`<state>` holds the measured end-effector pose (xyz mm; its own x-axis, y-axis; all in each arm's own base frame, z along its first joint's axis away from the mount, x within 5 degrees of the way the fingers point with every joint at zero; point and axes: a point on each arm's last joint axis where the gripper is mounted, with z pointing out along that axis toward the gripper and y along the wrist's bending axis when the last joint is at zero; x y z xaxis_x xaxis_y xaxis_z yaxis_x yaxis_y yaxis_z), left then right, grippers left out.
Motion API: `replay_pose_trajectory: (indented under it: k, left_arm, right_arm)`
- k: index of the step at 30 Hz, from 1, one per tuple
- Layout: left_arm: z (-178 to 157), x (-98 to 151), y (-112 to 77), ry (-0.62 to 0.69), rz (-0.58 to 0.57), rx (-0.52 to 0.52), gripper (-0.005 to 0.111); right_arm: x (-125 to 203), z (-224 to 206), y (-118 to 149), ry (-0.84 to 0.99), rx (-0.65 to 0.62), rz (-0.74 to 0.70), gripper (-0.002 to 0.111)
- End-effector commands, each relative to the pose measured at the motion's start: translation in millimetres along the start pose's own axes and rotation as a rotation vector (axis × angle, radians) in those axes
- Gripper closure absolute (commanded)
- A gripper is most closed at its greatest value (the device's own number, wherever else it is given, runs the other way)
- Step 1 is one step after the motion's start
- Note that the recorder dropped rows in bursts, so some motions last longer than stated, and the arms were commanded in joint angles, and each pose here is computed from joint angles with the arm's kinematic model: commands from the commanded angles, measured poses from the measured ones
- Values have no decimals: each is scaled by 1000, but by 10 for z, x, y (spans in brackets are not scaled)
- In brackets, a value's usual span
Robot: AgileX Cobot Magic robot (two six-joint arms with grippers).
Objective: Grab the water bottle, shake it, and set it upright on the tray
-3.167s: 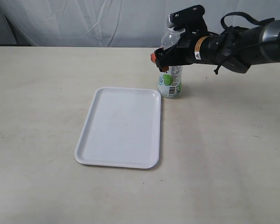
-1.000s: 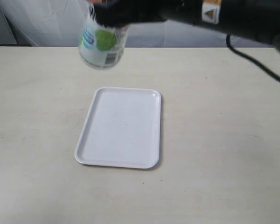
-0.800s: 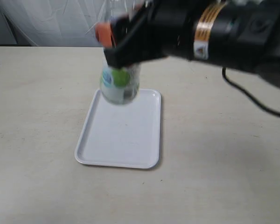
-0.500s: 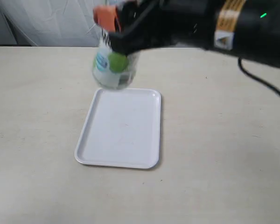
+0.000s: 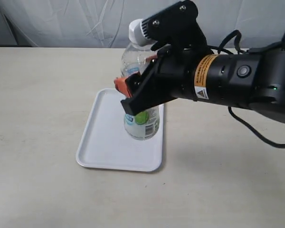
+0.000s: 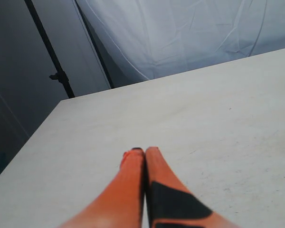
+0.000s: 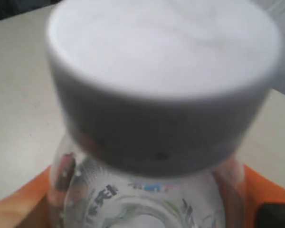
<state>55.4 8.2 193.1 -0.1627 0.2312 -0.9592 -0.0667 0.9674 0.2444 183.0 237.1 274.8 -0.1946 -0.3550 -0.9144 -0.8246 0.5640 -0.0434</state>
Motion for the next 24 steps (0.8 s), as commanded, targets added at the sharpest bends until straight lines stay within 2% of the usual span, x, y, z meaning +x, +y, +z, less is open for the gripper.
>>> replay_pose_trajectory:
  k: [1,7,10,13,18,24]
  left_arm:
    - [-2,7,0,0,-2,-2,107]
    - [-2,7,0,0,-2,-2,107]
    - [-2,7,0,0,-2,-2,107]
    - [-2,7,0,0,-2,-2,107]
    - [-2,7,0,0,-2,-2,107]
    - [-2,7,0,0,-2,-2,107]
  right_arm:
    - [-392,-335,74,-265,-81,-10,109]
    - [-762,-915,106,-502,-97,-36,109]
    - [-768,-975,93,-499,-79,-40,109]
    - [-657,-822,40,-380,-27,-29,109]
    - [-269,-334,-8,-130,11,-7,109]
    - [-71,-27,21,-59,-28,31,109]
